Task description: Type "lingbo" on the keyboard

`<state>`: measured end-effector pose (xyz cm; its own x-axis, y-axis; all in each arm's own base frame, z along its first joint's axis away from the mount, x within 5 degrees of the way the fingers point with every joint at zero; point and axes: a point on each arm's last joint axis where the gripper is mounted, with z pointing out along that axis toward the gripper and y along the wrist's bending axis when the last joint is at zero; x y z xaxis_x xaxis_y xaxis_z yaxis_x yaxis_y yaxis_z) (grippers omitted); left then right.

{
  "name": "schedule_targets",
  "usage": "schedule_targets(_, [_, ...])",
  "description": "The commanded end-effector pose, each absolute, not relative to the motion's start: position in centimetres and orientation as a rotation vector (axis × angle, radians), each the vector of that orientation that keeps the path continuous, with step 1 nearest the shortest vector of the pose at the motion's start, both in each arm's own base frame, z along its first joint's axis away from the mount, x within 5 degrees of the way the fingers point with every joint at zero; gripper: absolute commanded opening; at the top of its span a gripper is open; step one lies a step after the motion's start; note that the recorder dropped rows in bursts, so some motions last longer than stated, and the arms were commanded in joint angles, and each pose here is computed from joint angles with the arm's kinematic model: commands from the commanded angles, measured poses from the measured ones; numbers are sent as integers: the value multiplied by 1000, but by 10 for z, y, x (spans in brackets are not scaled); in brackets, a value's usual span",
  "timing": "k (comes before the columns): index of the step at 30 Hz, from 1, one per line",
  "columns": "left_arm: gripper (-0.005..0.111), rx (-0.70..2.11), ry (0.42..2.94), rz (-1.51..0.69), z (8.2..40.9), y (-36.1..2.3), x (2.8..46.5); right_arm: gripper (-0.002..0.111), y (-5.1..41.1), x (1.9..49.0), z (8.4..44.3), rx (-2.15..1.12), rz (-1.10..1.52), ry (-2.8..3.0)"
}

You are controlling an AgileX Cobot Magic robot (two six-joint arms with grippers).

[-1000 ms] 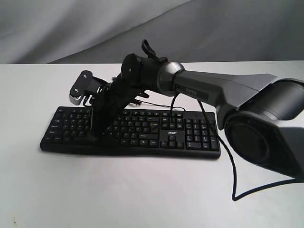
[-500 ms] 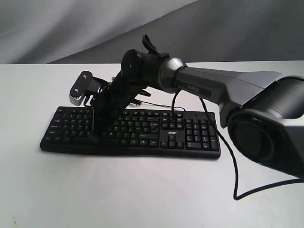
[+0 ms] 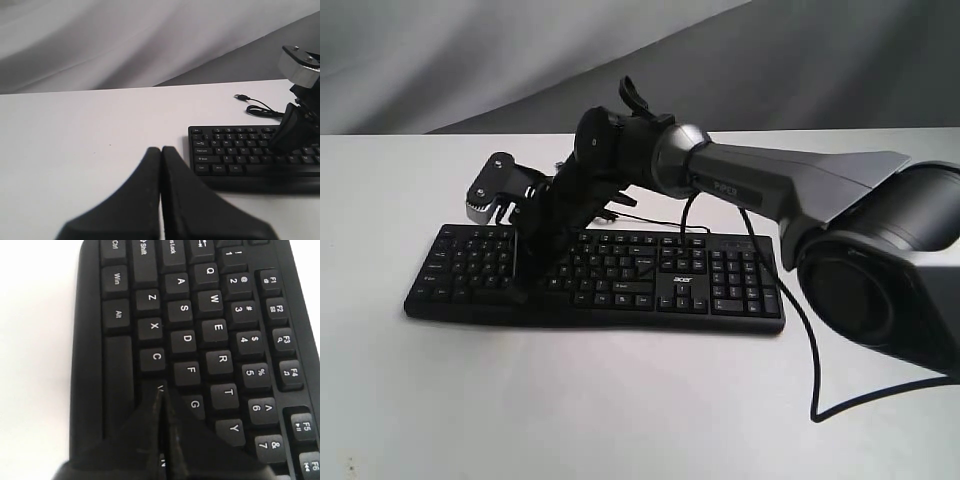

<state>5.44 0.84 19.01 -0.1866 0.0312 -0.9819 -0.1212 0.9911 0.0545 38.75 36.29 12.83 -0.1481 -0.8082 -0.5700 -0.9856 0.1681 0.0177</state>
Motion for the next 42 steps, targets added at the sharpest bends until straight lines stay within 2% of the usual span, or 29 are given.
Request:
schedule_targets(1, [0, -71, 1748, 132, 189, 8, 54, 0, 364, 386, 128, -1693, 560, 2025])
schedule_targets(11, [0, -71, 1748, 132, 189, 8, 54, 0, 363, 386, 112, -1705, 566, 2056])
schedule_targets(16, [0, -71, 1748, 132, 189, 8, 54, 0, 355, 390, 151, -1699, 450, 2004])
schedule_targets(19, [0, -71, 1748, 132, 189, 8, 54, 0, 341, 401, 161, -1664, 431, 2024])
schedule_targets(25, [0, -71, 1748, 132, 189, 8, 54, 0, 315, 415, 159, -1632, 447, 2117])
schedule_targets(33, [0, -71, 1748, 132, 189, 8, 54, 0, 308, 412, 141, -1613, 478, 2161])
schedule_targets(42, [0, -71, 1748, 132, 189, 8, 54, 0, 308, 412, 141, -1620, 479, 2149])
